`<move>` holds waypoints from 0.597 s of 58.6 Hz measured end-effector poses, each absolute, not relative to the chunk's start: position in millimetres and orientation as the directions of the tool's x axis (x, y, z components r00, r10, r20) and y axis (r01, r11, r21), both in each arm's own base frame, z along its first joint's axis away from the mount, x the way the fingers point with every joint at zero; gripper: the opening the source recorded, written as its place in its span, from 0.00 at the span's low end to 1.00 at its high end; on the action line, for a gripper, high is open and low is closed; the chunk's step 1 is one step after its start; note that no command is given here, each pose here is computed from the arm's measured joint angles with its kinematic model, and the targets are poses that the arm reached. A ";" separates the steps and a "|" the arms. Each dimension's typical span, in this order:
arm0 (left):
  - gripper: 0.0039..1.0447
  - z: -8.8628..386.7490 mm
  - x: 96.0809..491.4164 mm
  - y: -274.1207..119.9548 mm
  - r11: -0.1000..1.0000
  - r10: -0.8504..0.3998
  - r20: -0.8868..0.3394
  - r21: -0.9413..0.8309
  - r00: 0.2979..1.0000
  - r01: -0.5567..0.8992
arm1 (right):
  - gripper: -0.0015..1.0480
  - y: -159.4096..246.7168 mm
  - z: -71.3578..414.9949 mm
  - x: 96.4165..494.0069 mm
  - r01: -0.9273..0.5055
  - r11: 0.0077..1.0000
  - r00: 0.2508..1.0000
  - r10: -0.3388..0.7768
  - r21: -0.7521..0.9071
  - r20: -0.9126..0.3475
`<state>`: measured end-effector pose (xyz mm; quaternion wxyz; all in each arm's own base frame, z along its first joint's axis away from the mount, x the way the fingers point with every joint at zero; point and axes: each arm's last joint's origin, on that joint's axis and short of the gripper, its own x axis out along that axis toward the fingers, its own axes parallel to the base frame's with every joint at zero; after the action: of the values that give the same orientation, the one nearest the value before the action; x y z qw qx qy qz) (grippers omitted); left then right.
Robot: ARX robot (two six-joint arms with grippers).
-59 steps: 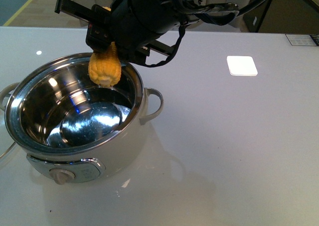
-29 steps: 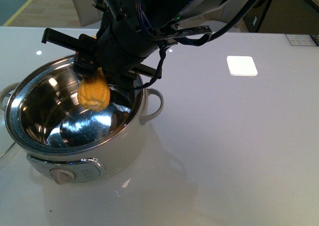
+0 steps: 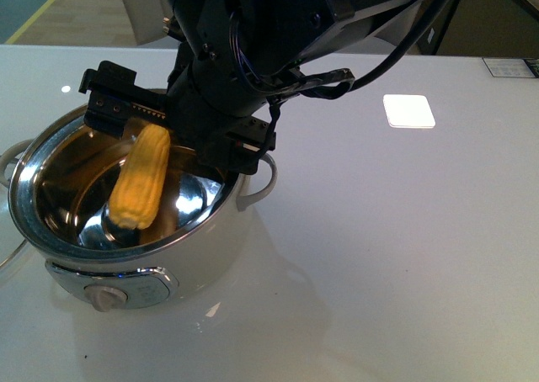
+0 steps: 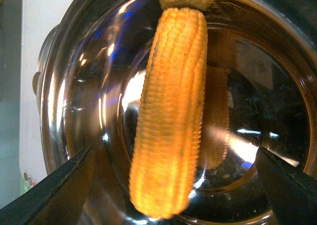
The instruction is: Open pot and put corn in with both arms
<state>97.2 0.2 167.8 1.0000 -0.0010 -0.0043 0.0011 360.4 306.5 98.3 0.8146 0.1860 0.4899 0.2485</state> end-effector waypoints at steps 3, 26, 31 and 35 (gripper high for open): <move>0.93 167.8 97.2 0.2 1.000 0.002 0.009 -0.002 1.000 -0.002 | 0.91 300.2 101.6 359.0 -0.209 0.804 0.408 0.589 0.557 -0.697; 0.93 167.8 97.2 0.2 1.000 0.002 0.009 -0.002 1.000 -0.002 | 0.91 190.7 174.4 349.1 -0.102 0.751 0.639 0.552 0.652 -0.535; 0.93 167.8 97.2 0.2 1.000 0.002 0.009 -0.002 1.000 -0.002 | 0.91 169.1 184.2 338.3 -0.095 0.762 0.669 0.526 0.641 -0.525; 0.93 167.8 97.2 0.2 1.000 0.002 0.009 -0.002 1.000 -0.002 | 0.91 153.3 189.6 326.8 -0.096 0.785 0.690 0.495 0.612 -0.528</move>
<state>97.2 0.2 167.8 1.0000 -0.0010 -0.0043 0.0011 326.8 153.3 189.6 0.8752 0.2807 0.3558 0.1689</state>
